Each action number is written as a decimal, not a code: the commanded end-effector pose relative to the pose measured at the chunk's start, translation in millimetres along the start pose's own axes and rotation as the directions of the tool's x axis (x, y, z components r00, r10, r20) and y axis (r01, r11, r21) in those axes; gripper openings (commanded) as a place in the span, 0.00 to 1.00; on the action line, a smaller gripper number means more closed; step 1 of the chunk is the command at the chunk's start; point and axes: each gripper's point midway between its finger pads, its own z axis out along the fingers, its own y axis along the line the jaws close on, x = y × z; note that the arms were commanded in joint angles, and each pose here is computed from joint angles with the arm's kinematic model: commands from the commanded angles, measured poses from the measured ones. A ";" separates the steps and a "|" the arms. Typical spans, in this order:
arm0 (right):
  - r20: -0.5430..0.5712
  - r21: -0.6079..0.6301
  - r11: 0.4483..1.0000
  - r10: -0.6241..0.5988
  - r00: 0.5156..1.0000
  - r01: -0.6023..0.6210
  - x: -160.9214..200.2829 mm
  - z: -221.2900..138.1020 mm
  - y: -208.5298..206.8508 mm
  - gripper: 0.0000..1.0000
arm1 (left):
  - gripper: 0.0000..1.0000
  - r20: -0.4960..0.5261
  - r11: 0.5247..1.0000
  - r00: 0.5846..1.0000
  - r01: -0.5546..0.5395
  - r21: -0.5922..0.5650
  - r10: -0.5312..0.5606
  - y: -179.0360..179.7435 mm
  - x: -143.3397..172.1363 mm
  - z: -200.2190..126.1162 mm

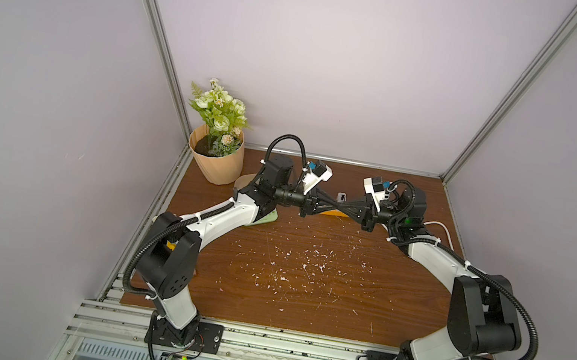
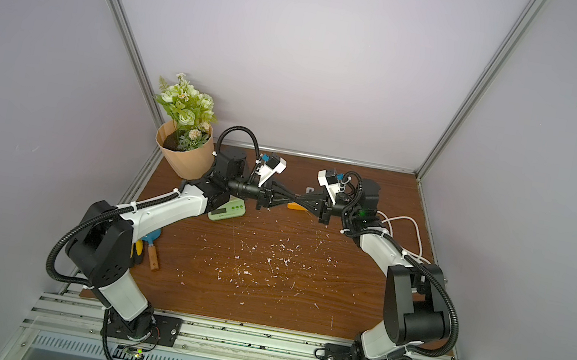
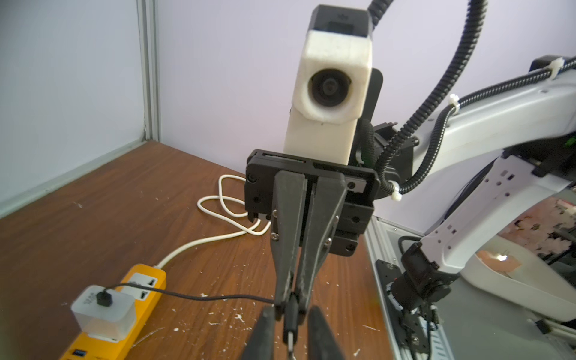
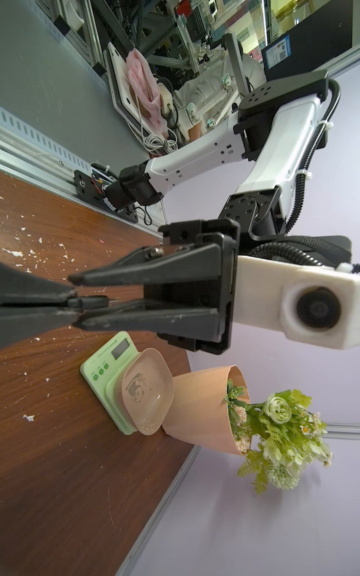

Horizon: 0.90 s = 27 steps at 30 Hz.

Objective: Charge the electronic scale
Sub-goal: Pick up the charging cable from the center of the board, then pick up the electronic scale at the center of the board.

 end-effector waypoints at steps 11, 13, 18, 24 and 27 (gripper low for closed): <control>-0.040 0.090 0.995 -0.046 0.998 0.050 -6.6 -3.7 -12.6 0.00 | 0.81 0.236 0.754 0.969 0.211 -0.622 -0.076 72.2 -19.7 -107.2; -0.058 0.082 0.996 -0.026 0.998 0.031 -0.7 -2.4 -15.0 0.00 | 0.83 0.316 0.531 0.938 0.340 -0.776 -0.140 101.4 0.1 -153.7; -0.071 0.087 0.996 0.011 0.997 -0.005 3.0 -0.9 -21.2 0.00 | 0.80 0.443 0.087 0.852 0.482 -0.872 -0.280 137.5 77.9 -243.0; -0.066 0.091 0.996 0.024 0.998 -0.018 -0.4 -0.9 -20.0 0.00 | 0.77 0.493 -0.215 0.806 0.444 -0.870 -0.328 148.5 139.2 -291.6; -0.064 0.103 0.994 0.039 0.997 -0.032 0.5 -1.2 -20.8 0.00 | 0.74 0.502 -0.230 0.789 0.447 -0.865 -0.354 158.6 151.9 -293.9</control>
